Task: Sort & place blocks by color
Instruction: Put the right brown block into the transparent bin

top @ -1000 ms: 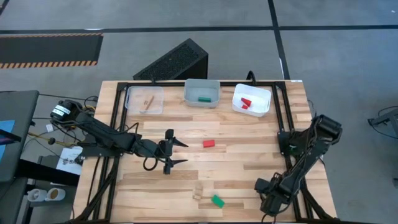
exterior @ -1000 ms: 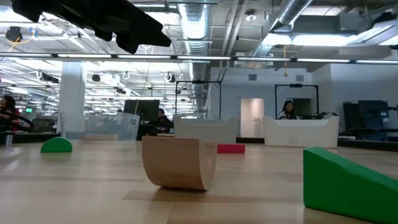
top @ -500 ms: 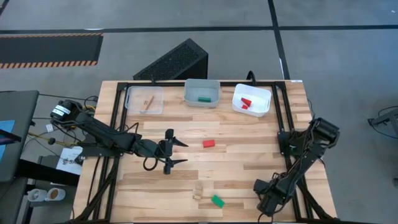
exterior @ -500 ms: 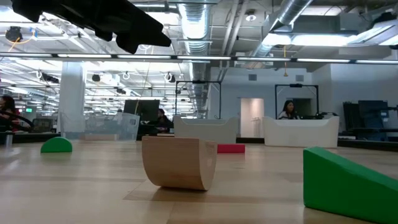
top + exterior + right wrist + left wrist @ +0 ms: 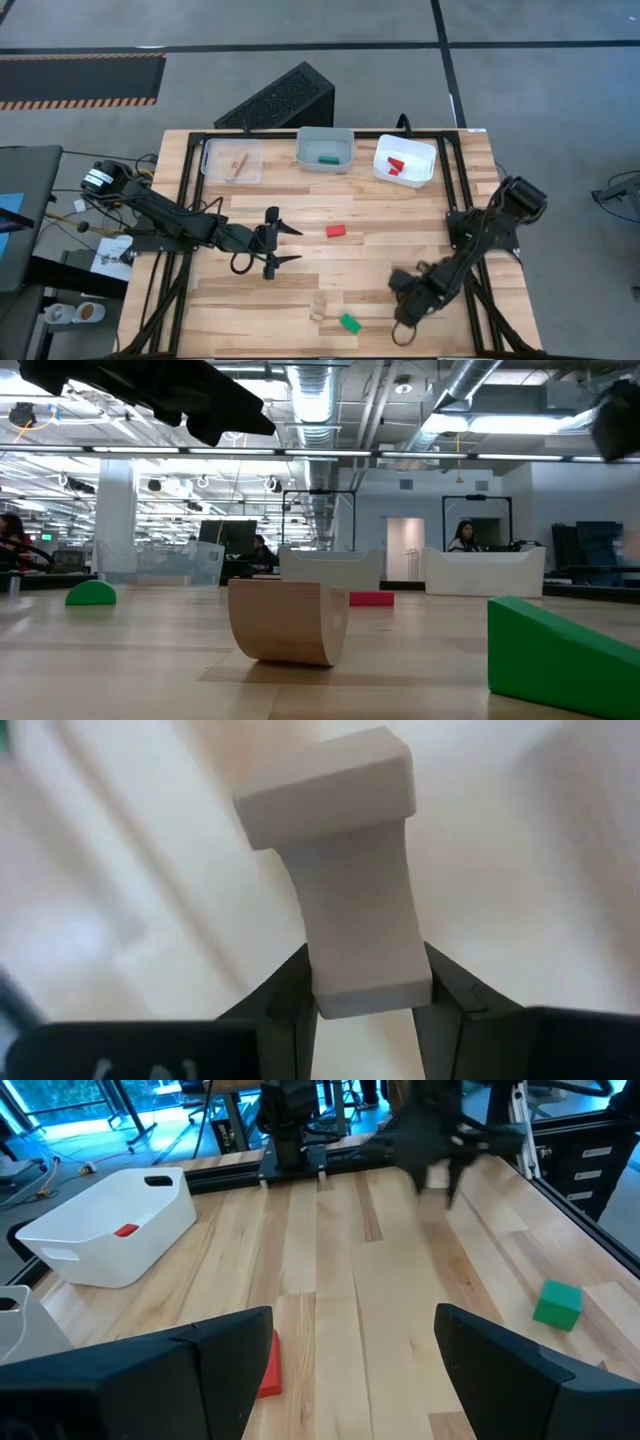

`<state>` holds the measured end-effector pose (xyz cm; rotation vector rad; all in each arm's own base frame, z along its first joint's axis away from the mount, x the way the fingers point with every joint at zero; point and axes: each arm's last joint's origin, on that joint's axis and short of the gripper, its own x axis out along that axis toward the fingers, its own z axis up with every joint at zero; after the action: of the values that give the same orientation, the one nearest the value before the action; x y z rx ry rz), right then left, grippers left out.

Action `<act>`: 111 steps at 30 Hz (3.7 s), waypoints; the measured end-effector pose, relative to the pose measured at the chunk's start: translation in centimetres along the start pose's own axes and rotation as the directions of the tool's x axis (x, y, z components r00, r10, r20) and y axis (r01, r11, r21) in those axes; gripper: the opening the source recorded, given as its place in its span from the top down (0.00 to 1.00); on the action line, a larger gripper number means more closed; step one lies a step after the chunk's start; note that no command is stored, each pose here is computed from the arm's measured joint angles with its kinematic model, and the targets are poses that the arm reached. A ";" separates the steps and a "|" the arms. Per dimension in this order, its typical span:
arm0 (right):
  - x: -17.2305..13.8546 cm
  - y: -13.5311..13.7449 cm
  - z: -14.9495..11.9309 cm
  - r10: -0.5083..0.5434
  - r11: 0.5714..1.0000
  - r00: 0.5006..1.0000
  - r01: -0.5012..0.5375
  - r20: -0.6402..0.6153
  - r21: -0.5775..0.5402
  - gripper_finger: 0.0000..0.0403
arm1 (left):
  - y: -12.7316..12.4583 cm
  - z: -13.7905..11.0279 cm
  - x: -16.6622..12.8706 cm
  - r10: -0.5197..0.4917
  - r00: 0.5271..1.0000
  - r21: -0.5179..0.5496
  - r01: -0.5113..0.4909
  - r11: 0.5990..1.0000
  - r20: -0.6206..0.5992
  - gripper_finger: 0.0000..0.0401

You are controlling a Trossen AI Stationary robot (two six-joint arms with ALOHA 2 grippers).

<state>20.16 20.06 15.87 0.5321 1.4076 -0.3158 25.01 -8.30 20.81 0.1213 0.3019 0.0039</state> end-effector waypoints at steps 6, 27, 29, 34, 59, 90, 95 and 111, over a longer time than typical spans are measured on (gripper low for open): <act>-3.3 -0.7 3.0 0.080 0.997 0.964 -0.080 0.255 -0.013 0.67 | 0.0 0.0 0.0 0.001 1.000 0.002 -0.001 1.000 0.002 0.33; -8.5 -3.1 17.2 0.389 0.919 0.545 -0.177 0.742 -0.352 0.67 | 0.5 0.0 0.0 0.172 0.985 0.083 -0.171 0.982 -0.004 0.33; -9.1 -3.5 18.1 0.389 0.919 0.493 -0.153 0.778 -0.363 0.67 | 0.5 0.1 0.0 0.170 0.985 0.073 -0.170 0.983 0.007 0.33; -9.9 -4.4 19.4 0.381 0.923 0.415 -0.119 0.826 -0.366 0.67 | 0.5 0.7 -0.1 0.178 0.982 0.048 -0.181 0.982 0.061 0.33; -8.4 -4.1 18.0 0.334 0.939 0.447 -0.086 0.830 -0.332 0.66 | 2.5 0.6 -0.9 0.141 0.925 -0.100 -0.113 0.989 0.353 0.33; -3.1 -1.0 23.5 0.420 0.901 0.433 -0.094 0.797 -0.424 0.65 | 3.9 -2.1 -0.5 0.021 0.967 -0.225 0.038 0.974 0.252 0.25; -3.5 -0.7 23.6 0.441 0.891 0.425 -0.103 0.791 -0.442 0.66 | 3.9 -2.0 -0.6 0.020 0.965 -0.192 0.032 0.981 0.262 0.25; -3.5 -1.1 23.9 0.463 0.884 0.434 -0.154 0.773 -0.442 0.52 | 3.7 -1.9 -0.6 -0.021 0.963 -0.101 0.050 0.994 0.268 0.76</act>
<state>39.34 6.18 20.87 0.2731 0.2998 -0.0148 23.93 -4.36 19.60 0.0088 0.0341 -0.0319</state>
